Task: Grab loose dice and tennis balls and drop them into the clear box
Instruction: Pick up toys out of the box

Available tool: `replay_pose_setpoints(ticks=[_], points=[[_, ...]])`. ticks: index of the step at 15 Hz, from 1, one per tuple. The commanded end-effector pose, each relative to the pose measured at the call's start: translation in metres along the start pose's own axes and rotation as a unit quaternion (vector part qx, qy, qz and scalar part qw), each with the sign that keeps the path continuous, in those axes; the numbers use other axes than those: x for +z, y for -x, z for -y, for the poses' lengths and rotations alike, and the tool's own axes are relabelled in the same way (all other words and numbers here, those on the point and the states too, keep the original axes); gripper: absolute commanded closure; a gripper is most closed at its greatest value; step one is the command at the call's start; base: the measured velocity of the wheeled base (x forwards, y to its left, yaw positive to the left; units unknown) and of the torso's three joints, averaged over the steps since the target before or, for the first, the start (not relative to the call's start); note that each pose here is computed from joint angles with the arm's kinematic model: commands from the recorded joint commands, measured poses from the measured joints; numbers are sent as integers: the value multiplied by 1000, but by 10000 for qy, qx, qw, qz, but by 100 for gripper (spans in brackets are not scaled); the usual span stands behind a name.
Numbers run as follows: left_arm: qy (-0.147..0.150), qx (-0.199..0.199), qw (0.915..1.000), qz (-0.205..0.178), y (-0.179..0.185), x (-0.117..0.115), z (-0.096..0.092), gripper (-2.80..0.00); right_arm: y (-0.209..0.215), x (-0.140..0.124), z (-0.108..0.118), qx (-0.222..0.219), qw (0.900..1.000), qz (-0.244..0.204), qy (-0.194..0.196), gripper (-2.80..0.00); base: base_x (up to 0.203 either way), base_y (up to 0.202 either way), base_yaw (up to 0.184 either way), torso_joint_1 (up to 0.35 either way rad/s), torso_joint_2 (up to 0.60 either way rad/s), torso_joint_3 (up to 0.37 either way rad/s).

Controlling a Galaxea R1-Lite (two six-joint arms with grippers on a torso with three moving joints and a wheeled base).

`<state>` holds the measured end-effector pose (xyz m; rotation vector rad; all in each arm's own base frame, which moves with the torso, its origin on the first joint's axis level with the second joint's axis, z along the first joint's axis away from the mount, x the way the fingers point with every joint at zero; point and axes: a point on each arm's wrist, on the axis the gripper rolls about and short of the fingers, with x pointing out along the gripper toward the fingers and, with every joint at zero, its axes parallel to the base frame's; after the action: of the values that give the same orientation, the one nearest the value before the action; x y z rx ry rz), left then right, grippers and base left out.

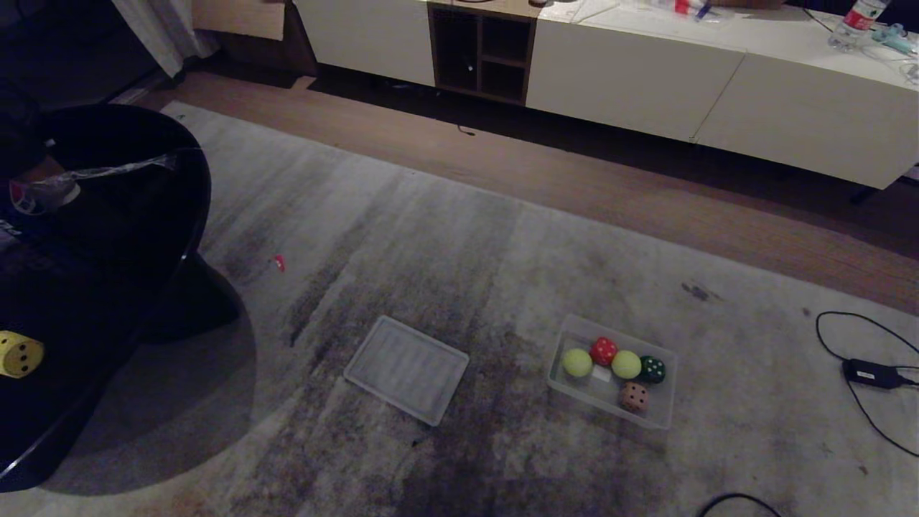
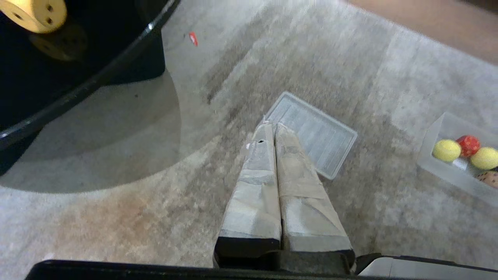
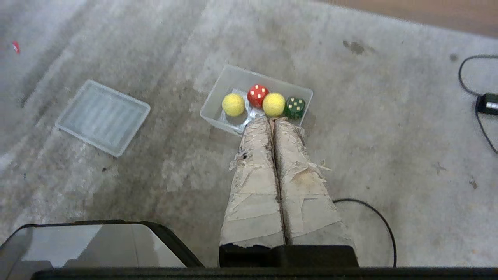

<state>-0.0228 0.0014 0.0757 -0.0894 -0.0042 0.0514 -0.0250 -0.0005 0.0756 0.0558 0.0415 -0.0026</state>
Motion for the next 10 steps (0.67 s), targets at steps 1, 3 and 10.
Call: replay_pose_setpoints(ticks=[1, 3, 10], points=[[-9, 4, 10000, -9, 0, 0, 0, 0, 0, 0, 0, -4, 10000, -14, -25, 0, 0, 0, 0, 2, -1, 216], [-10, 4, 10000, -9, 0, 0, 0, 0, 0, 0, 0, -9, 10000, -14, -33, 0, 0, 0, 0, 2, 7, 201], [121, 34, 9999, 2, 0, 0, 0, 0, 0, 0, 0, -9, 10000, -14, -33, 0, 0, 0, 0, 2, 4, 204]])
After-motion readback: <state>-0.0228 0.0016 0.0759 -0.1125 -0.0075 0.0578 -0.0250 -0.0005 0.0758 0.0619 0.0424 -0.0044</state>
